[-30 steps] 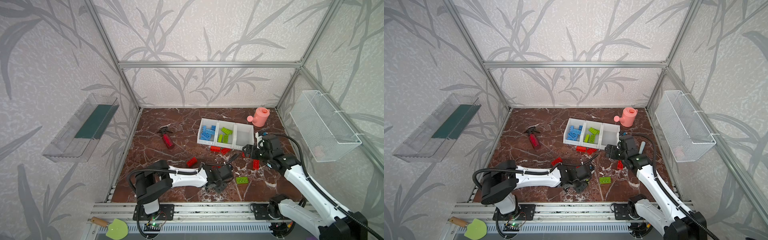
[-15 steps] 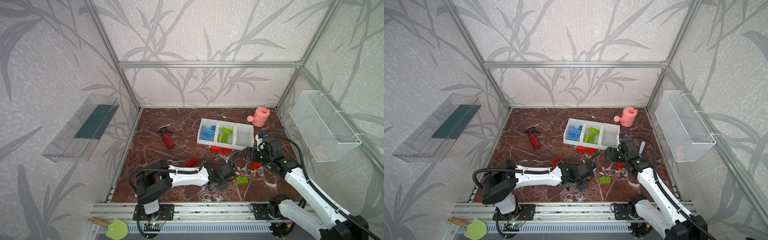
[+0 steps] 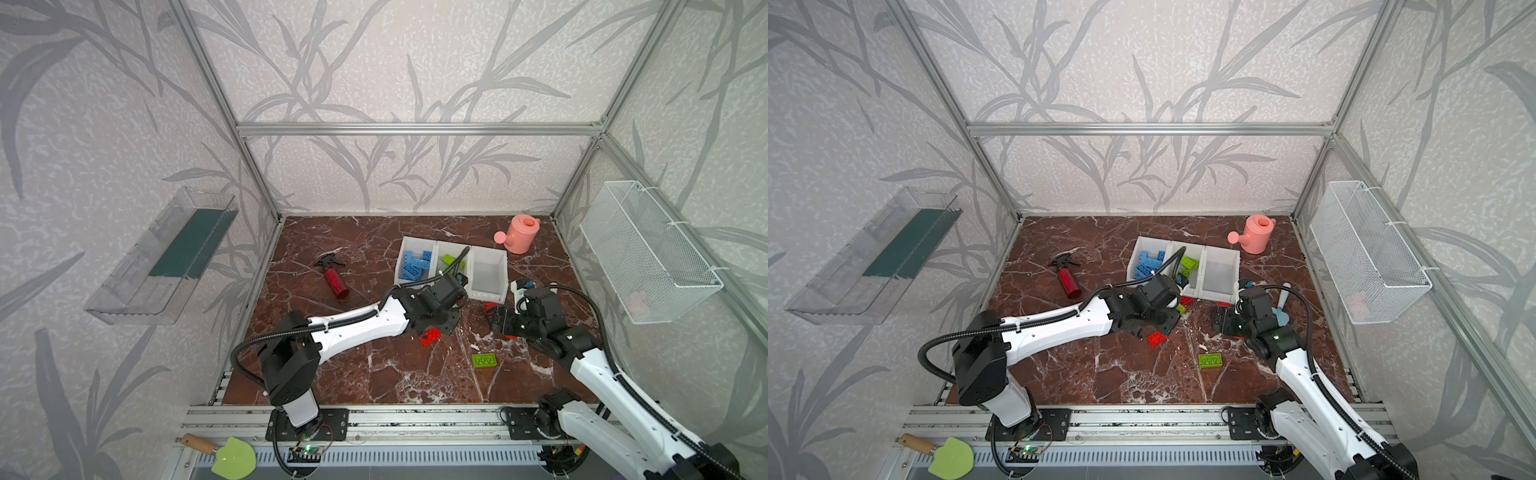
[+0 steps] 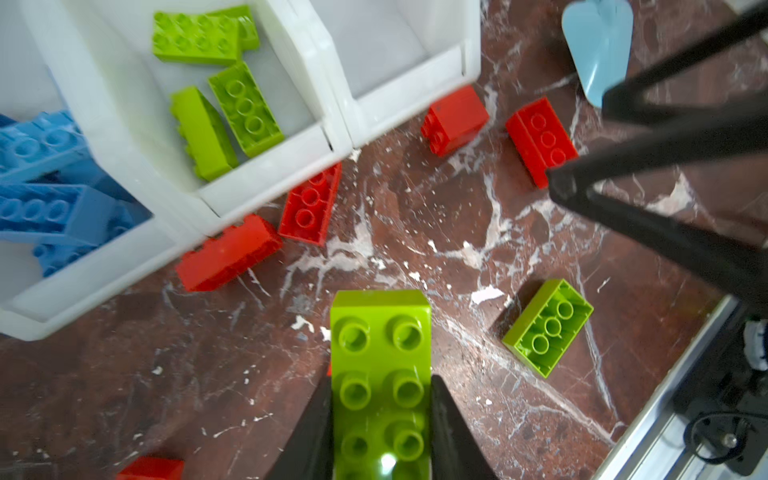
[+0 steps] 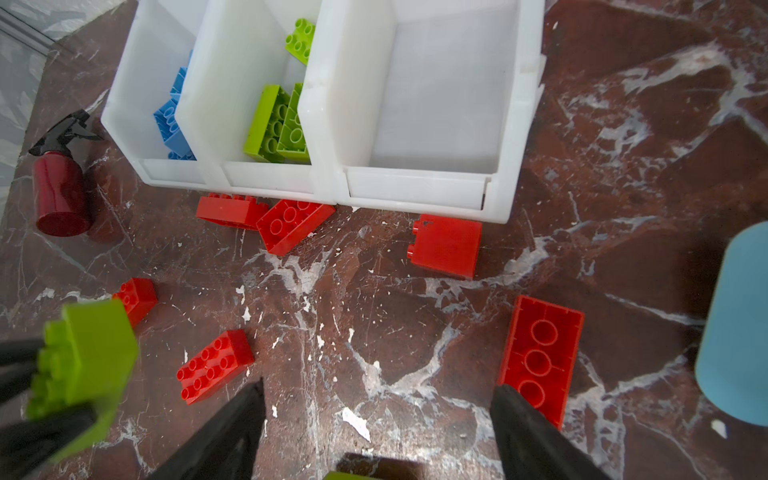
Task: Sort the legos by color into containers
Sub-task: 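Reach the left gripper to a green brick near red bricks and grasp, then carry the green brick into the middle compartment and release, left gripper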
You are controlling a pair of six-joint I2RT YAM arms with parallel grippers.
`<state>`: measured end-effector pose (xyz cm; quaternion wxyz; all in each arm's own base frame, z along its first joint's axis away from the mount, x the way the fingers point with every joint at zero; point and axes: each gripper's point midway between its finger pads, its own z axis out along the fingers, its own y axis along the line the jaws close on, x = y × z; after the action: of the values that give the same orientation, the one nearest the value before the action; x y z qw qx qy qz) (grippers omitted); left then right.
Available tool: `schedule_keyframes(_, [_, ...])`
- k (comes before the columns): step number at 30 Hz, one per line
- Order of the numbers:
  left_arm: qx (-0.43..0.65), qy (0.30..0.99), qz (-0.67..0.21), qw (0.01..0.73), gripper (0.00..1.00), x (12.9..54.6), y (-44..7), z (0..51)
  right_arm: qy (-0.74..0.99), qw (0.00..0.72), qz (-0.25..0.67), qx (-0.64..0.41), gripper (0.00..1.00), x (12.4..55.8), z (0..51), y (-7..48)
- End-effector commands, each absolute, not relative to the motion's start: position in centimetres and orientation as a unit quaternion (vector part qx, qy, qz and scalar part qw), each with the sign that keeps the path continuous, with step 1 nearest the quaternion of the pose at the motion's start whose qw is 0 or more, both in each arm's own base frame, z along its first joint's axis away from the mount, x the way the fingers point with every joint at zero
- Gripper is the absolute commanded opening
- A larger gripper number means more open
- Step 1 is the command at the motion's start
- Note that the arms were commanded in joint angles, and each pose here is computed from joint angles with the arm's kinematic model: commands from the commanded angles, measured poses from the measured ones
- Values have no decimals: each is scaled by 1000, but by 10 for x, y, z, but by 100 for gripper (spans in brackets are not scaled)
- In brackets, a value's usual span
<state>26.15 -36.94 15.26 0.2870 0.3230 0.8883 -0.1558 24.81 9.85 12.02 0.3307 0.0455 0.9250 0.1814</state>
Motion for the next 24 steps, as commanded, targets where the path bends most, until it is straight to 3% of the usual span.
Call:
schedule_keyframes(1, [326,884,-172,288,24,279,-375,172,920,341,186,45,86,247,121,100])
schedule_keyframes(15, [238,918,-118,294,24,389,-388,164,918,347,188,35,87,245,108,106])
schedule_keyframes(24, [198,936,-94,277,24,432,-391,134,913,364,181,18,87,244,109,112])
